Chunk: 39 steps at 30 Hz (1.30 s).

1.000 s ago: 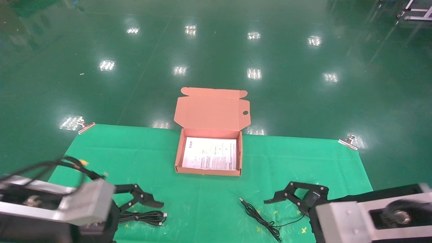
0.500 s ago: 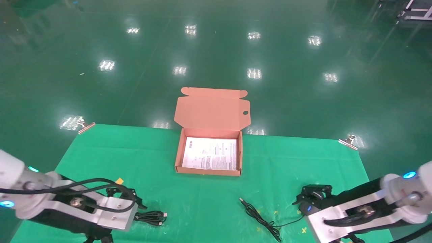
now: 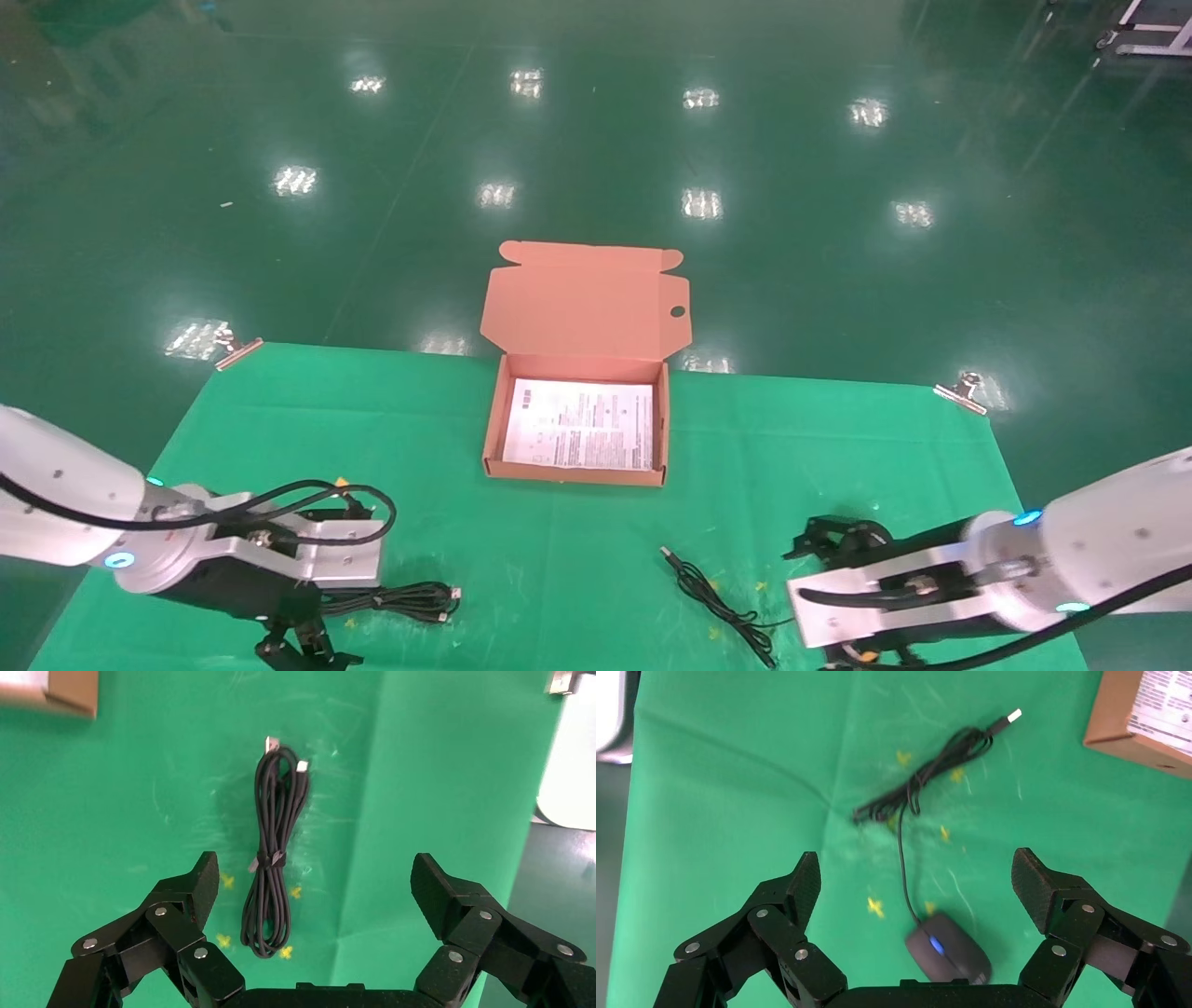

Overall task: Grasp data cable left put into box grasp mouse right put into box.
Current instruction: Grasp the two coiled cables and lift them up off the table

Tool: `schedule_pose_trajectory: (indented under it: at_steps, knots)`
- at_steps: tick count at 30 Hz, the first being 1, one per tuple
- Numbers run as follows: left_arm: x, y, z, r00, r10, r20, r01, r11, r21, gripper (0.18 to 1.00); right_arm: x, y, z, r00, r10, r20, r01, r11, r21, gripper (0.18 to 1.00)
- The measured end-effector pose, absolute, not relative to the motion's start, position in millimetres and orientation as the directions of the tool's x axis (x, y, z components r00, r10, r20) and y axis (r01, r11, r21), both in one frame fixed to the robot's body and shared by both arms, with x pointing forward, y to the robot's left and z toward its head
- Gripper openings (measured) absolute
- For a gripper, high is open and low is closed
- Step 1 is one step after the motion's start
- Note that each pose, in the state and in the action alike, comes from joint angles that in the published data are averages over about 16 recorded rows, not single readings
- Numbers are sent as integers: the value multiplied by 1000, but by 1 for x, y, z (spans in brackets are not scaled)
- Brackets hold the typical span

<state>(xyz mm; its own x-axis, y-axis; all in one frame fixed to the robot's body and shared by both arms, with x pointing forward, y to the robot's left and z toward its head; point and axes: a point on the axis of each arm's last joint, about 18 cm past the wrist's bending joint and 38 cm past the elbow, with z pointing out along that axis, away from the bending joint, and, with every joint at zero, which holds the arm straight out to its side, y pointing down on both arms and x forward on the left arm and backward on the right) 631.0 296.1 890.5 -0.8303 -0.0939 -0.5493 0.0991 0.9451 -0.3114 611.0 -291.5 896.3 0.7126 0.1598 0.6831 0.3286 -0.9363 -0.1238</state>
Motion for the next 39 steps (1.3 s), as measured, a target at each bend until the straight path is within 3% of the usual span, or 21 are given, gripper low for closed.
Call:
schedule_pose_trajectory:
  at_steps: [21, 39]
  knots:
    - [685, 308, 859, -833, -252, -493, -43, 917, -396, 1001, 663, -255, 855, 734, -18, 679, 185, -957, -224, 1001]
    - [703, 314, 841, -828, -277, -487, -72, 914, -399, 1001, 695, -239, 838, 734, -50, 677, 157, -958, -241, 1001]
